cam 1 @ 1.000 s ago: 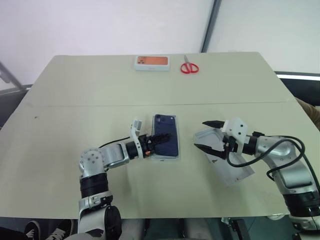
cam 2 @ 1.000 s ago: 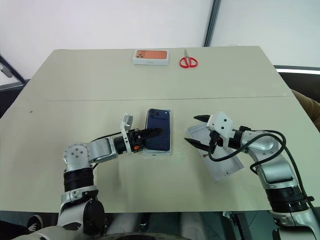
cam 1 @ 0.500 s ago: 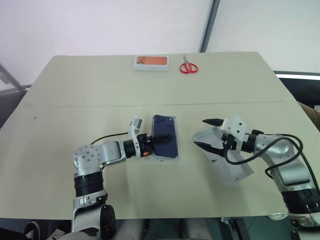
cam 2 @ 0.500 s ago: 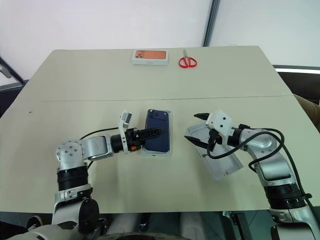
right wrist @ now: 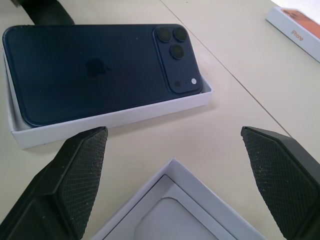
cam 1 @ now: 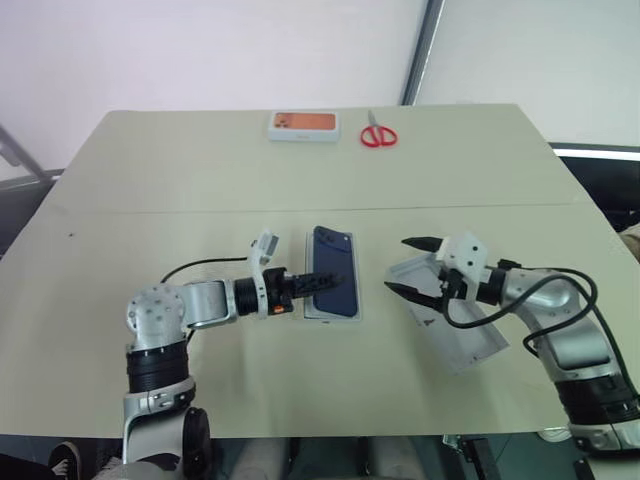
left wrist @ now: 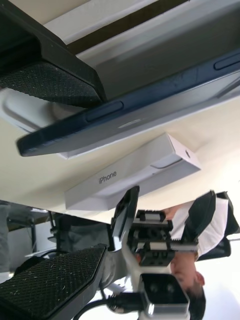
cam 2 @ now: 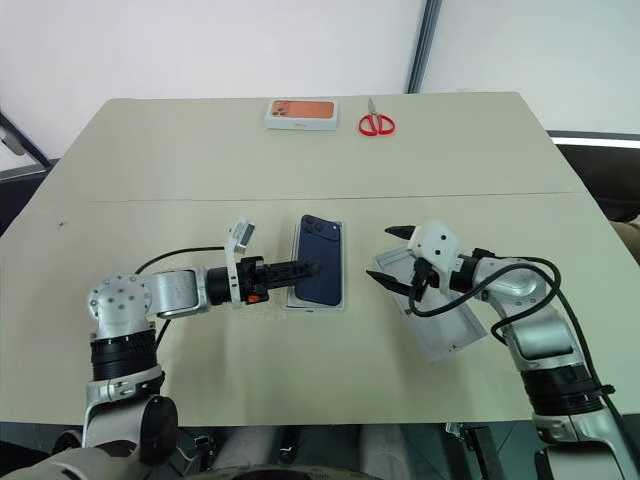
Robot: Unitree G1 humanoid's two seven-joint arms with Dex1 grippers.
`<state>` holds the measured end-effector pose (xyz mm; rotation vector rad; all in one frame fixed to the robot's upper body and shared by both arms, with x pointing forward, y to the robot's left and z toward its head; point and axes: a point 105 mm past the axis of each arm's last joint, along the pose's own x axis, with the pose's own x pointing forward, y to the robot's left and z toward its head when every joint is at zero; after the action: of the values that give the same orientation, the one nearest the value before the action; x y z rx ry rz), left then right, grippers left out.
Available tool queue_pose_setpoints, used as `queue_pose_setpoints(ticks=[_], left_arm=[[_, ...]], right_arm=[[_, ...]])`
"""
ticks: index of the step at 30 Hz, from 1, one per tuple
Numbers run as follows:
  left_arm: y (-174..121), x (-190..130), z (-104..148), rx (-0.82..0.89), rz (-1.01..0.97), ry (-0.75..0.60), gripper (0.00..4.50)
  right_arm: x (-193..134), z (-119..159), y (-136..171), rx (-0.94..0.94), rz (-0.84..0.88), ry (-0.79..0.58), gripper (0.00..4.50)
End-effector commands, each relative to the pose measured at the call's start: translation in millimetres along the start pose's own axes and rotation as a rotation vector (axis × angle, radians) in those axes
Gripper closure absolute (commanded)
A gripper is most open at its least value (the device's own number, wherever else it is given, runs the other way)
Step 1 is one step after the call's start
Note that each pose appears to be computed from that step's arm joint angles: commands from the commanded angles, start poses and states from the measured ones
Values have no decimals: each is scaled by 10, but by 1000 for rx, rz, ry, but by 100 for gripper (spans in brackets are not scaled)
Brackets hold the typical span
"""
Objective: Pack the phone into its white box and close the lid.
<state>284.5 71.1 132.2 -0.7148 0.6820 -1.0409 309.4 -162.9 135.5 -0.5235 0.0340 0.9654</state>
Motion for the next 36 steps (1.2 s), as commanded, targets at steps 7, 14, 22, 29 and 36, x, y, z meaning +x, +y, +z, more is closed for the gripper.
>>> queue_pose_setpoints(ticks=[7, 14, 22, 29, 36], left_arm=[[-103, -160, 96, 92, -23, 4, 2], [-79, -249, 123, 133, 9, 0, 2], [371, -475, 406, 238, 256, -46, 91], [432, -313, 367, 267, 245, -33, 446], [519, -234, 223, 267, 254, 17, 446]], right_arm=[[13, 116, -64, -42, -12, -31, 0], [36, 131, -61, -47, -6, -33, 0], [123, 187, -11, 4, 26, -54, 93], [259, 120, 84, -40, 22, -23, 447], [299, 48, 206, -69, 65, 13, 447]])
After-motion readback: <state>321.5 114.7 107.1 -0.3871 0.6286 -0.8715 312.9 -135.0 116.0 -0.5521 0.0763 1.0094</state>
